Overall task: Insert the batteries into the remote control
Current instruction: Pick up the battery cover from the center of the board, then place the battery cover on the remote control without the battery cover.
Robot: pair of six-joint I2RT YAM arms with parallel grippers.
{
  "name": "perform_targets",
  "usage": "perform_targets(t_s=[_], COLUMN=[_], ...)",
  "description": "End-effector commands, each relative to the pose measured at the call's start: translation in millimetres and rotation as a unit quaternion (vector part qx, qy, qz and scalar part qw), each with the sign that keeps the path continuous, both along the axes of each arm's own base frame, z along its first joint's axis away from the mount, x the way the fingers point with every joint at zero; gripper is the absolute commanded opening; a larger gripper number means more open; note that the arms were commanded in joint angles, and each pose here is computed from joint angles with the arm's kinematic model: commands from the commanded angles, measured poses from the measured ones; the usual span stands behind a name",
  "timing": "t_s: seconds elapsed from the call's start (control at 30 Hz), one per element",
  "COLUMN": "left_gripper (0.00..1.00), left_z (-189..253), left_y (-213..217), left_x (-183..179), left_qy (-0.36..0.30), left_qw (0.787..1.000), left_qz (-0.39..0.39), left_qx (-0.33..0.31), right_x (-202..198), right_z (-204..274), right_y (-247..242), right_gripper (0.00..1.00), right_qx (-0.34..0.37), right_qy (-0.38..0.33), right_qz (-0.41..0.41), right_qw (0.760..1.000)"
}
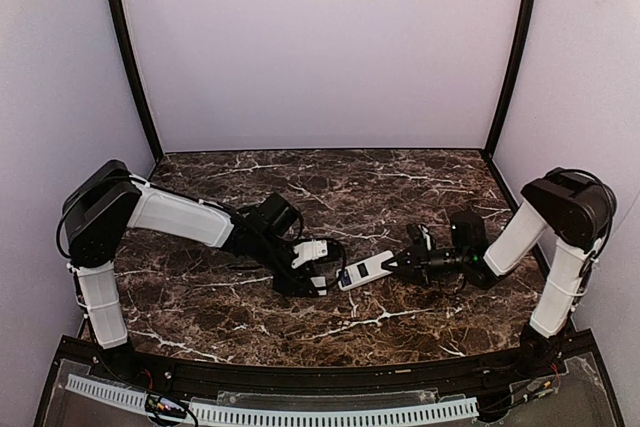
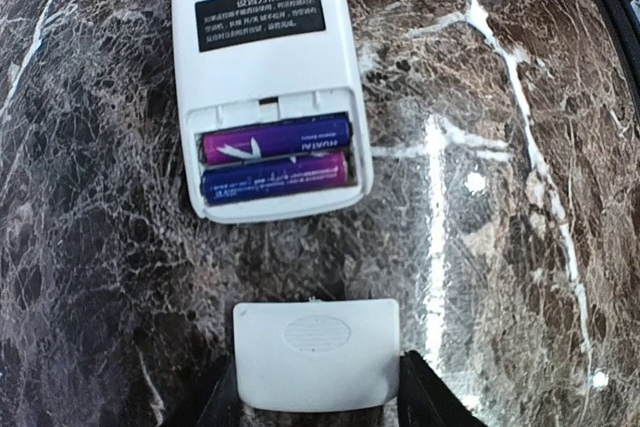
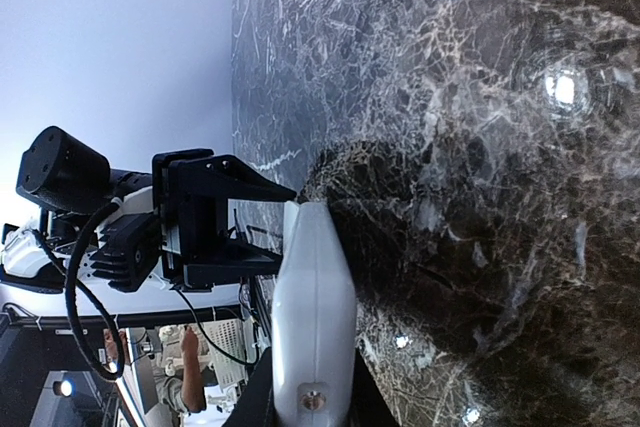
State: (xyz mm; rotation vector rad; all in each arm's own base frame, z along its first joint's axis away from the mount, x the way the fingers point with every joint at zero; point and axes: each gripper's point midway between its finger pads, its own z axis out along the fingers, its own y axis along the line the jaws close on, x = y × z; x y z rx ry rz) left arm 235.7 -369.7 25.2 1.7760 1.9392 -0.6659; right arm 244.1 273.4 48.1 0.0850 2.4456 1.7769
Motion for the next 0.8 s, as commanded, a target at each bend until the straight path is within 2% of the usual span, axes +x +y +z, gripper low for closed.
perform_targets(t_s=[0.0, 0.23, 0.77], left_gripper=[0.37, 0.36, 0.35], left_z=[26, 35, 35], left_y=[-18, -28, -44], left_x=[0, 9, 11], left_qy=[0.007, -0.006, -0.022], left_qw=[0.997, 0.994, 0.992], left_qz=[0.025, 0.046, 0.040], left_qx=[-0.067, -0.104, -0.114], right_x=[-4, -8, -9], right_z=[-14, -18, -14], right_y=[-1, -2, 1], right_gripper=[0.00, 0.00, 0.00], right_qx=[-0.010, 0.000, 0.003], right_qy=[0.012, 0.010, 0.006], right_qz=[-0.014, -0.019, -0.017], right_qw=[1.000, 1.000, 1.000])
